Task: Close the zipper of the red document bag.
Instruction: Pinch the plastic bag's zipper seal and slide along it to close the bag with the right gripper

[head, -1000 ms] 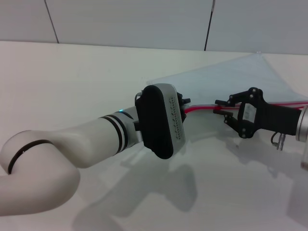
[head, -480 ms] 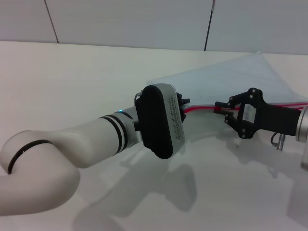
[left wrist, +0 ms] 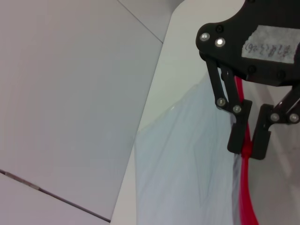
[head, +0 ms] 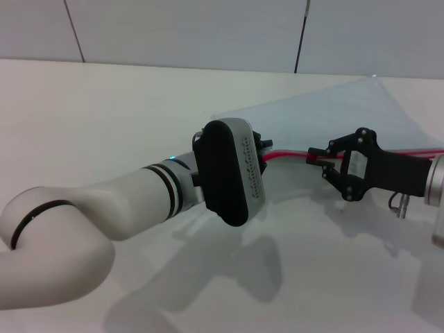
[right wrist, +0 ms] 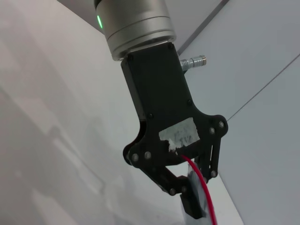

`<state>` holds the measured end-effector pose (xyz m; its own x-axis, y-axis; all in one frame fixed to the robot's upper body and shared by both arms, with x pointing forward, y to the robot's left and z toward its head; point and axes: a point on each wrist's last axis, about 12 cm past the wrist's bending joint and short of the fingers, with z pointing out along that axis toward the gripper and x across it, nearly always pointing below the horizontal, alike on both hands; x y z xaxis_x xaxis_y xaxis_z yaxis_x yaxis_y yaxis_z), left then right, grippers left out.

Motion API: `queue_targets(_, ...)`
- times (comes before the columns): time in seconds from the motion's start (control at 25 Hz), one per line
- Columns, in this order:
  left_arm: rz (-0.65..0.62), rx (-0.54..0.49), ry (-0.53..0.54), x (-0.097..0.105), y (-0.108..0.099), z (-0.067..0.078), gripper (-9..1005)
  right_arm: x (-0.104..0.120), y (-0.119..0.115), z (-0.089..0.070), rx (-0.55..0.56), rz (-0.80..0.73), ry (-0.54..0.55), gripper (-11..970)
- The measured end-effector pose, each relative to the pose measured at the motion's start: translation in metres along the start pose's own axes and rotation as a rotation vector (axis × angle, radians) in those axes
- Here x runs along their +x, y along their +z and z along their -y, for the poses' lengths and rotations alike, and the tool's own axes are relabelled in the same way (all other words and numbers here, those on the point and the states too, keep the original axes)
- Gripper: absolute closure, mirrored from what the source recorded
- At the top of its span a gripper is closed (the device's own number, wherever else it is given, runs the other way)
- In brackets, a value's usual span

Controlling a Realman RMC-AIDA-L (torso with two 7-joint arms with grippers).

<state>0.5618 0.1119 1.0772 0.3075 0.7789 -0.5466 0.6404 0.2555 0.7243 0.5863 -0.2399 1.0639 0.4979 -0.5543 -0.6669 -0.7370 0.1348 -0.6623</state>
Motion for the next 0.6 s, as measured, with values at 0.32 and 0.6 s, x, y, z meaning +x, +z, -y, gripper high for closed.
queue_targets(0.32,0.000,-0.002,-0.003,0.000,-0.002,0.001,866,0.005,-0.006,-0.001,0.010,-0.024,0.003,880)
queue_targets(0.6,0.010,-0.009,-0.003,-0.001,-0.005,0.003,859,0.015,-0.021,0.001,0.050,-0.080,0.007,880)
